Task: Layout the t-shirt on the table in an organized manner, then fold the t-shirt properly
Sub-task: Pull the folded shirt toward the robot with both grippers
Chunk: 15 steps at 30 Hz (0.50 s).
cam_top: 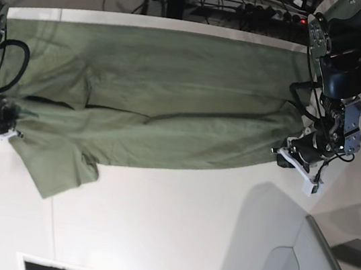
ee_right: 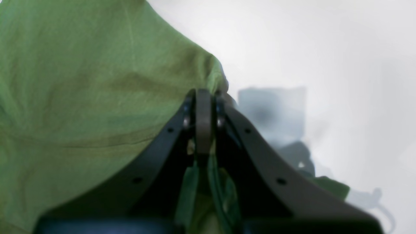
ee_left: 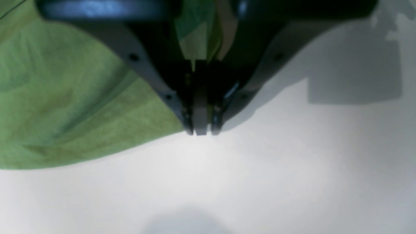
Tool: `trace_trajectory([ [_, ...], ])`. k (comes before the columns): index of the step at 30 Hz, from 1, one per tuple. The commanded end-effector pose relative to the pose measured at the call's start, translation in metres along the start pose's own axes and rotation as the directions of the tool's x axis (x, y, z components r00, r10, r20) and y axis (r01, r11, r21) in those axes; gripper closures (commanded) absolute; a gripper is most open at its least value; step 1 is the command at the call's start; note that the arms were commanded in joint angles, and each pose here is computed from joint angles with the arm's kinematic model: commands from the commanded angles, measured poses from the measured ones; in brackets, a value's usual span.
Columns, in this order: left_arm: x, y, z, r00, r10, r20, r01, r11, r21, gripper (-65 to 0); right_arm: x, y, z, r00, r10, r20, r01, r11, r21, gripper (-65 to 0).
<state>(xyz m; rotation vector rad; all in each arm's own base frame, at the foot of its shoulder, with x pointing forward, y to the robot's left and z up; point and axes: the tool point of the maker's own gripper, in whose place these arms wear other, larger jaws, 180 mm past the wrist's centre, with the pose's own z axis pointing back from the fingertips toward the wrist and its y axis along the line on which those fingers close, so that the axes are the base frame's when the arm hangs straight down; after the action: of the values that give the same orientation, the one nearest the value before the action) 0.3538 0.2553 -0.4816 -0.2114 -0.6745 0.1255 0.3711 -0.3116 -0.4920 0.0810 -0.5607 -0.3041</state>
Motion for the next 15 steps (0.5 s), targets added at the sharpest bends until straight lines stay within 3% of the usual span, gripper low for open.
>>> trace_trajectory([
  [1, 0.014, 0.003, 0.002, 1.000, -0.024, 0.008, 0.024, 1.000, 0.013, 0.0, 0.021, -0.004, 0.006, 0.999, 0.006, 0.041, -0.006, 1.000, -0.006, 0.0],
  [5, 0.038, -0.003, 0.004, 0.997, -0.062, 0.045, 0.062, 0.998, 0.011, 0.0, 0.032, -0.002, 0.008, 0.997, 0.016, 0.070, -0.016, 1.000, -0.002, 0.0],
  [10, 0.083, -0.023, 0.018, 0.967, -0.230, 0.112, 0.229, 0.973, 0.021, 0.0, 0.063, 0.008, 0.021, 0.985, 0.066, 0.162, -0.067, 0.998, 0.006, 0.0],
  [15, 0.136, -0.035, 0.033, 0.949, -0.280, 0.148, 0.277, 0.960, 0.043, 0.0, 0.088, 0.009, 0.034, 0.969, 0.095, 0.229, -0.098, 0.995, 0.000, 0.0],
])
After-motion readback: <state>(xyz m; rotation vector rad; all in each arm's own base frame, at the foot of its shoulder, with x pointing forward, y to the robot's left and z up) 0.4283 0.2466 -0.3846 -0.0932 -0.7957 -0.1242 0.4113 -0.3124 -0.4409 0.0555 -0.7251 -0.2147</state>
